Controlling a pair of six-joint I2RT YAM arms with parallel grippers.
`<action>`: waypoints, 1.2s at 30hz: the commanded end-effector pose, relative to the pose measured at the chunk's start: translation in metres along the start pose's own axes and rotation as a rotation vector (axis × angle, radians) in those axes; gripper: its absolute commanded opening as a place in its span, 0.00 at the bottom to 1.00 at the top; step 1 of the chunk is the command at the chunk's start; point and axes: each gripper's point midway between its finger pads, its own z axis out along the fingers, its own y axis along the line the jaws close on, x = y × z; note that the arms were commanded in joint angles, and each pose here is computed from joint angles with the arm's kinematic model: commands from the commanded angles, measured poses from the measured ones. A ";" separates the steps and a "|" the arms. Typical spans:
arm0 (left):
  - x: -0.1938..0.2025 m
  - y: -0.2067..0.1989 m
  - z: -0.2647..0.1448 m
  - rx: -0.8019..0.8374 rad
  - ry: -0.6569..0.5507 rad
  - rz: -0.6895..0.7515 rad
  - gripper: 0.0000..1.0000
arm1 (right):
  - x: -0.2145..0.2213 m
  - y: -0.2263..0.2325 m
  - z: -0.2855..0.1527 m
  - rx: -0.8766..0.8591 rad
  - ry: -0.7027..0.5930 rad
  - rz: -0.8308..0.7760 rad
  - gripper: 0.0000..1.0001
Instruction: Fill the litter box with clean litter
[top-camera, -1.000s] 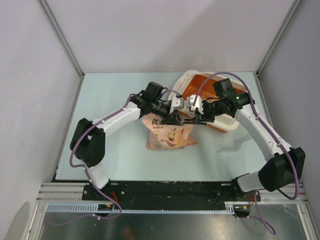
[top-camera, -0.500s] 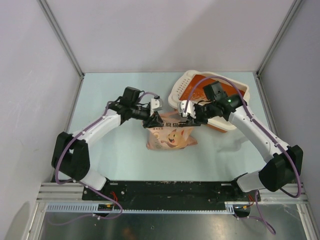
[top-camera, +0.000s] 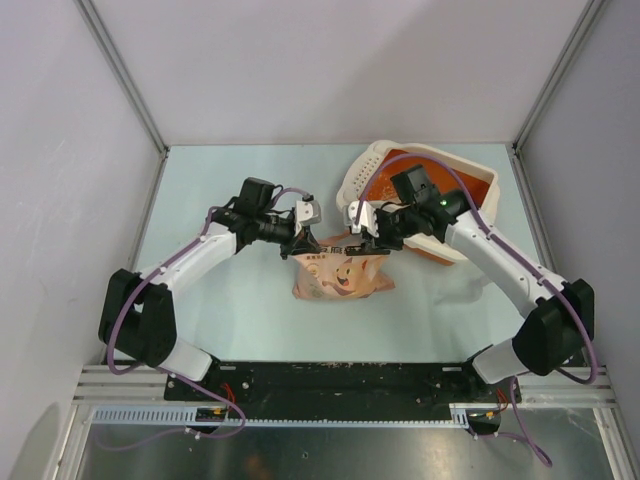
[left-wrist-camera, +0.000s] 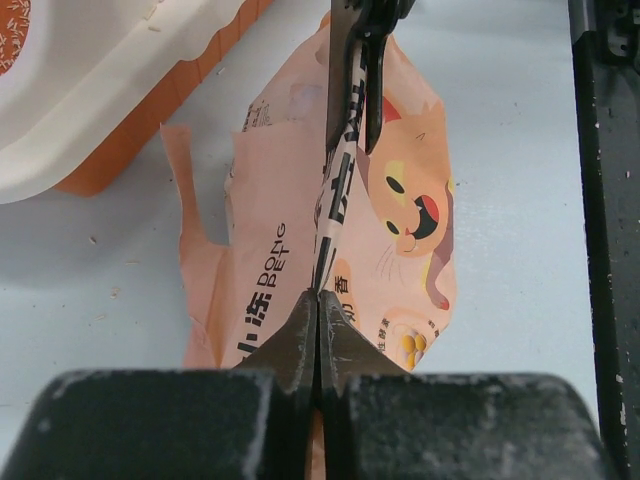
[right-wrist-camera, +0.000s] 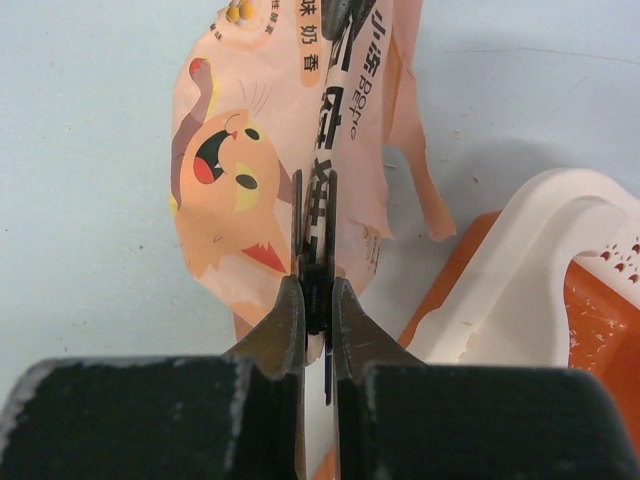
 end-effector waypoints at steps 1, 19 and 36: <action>-0.012 -0.004 -0.006 0.004 -0.029 0.042 0.00 | -0.015 -0.001 0.005 -0.008 -0.043 0.034 0.00; -0.014 -0.004 -0.008 -0.002 -0.032 0.040 0.00 | -0.013 0.009 0.029 -0.040 -0.027 0.031 0.00; -0.049 0.020 -0.029 -0.146 -0.040 0.012 0.49 | -0.031 -0.023 -0.012 0.212 -0.046 0.066 0.64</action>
